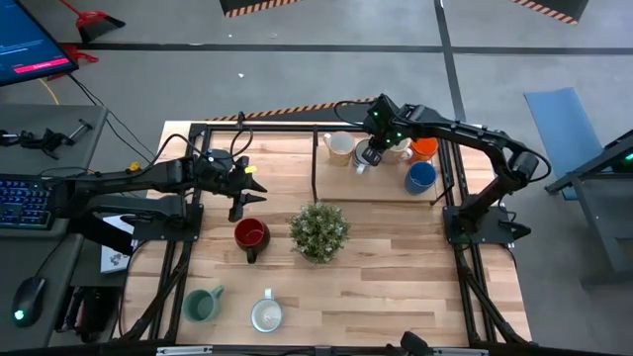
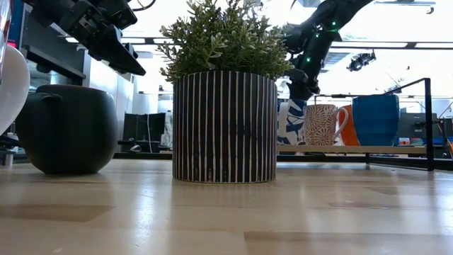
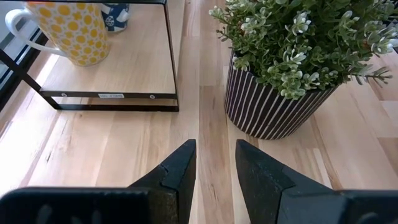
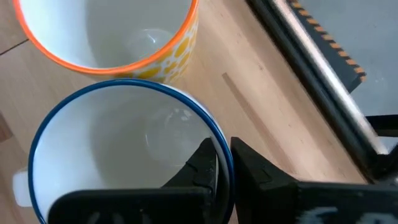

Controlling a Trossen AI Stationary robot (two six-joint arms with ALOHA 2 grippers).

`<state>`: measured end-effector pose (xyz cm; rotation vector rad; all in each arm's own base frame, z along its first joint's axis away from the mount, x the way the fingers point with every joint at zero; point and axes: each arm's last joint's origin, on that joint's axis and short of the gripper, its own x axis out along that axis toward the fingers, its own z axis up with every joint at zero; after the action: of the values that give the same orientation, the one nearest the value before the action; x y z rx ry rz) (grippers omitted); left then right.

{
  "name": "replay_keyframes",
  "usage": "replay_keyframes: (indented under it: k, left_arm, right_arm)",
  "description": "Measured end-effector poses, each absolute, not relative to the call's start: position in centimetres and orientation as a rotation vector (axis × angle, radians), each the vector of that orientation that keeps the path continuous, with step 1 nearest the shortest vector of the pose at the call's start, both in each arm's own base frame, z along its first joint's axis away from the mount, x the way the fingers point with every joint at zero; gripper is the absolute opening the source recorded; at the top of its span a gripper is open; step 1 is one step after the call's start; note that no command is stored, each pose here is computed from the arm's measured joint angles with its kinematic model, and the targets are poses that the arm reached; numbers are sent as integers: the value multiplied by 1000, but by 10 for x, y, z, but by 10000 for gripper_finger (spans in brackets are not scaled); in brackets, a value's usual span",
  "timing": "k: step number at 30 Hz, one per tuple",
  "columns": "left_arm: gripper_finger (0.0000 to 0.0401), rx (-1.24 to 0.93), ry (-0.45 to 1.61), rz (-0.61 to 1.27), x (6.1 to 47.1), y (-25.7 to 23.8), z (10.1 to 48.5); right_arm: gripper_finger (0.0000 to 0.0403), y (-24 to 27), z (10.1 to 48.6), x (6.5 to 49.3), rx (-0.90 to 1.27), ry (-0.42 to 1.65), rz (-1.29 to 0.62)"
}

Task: Place coffee mugs
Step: Put the patterned blue mug on the shelf

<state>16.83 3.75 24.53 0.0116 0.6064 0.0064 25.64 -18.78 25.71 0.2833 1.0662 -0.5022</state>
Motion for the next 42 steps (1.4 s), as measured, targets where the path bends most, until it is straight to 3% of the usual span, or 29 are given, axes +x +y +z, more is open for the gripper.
replay_keyframes:
  k: [10, 20, 28, 42]
  left_arm:
    - [104, 17, 606, 4, 168, 37, 245]
    - [104, 34, 607, -1, 168, 37, 245]
    - [104, 34, 608, -1, 168, 37, 245]
    - [104, 34, 608, -1, 168, 37, 245]
  right_arm:
    - [11, -194, 247, 265, 292, 1085, -482]
    - [56, -193, 260, 263, 285, 1117, -511]
    - [62, -193, 262, 262, 274, 1115, -528]
    - [63, -172, 302, 245, 320, 963, -492]
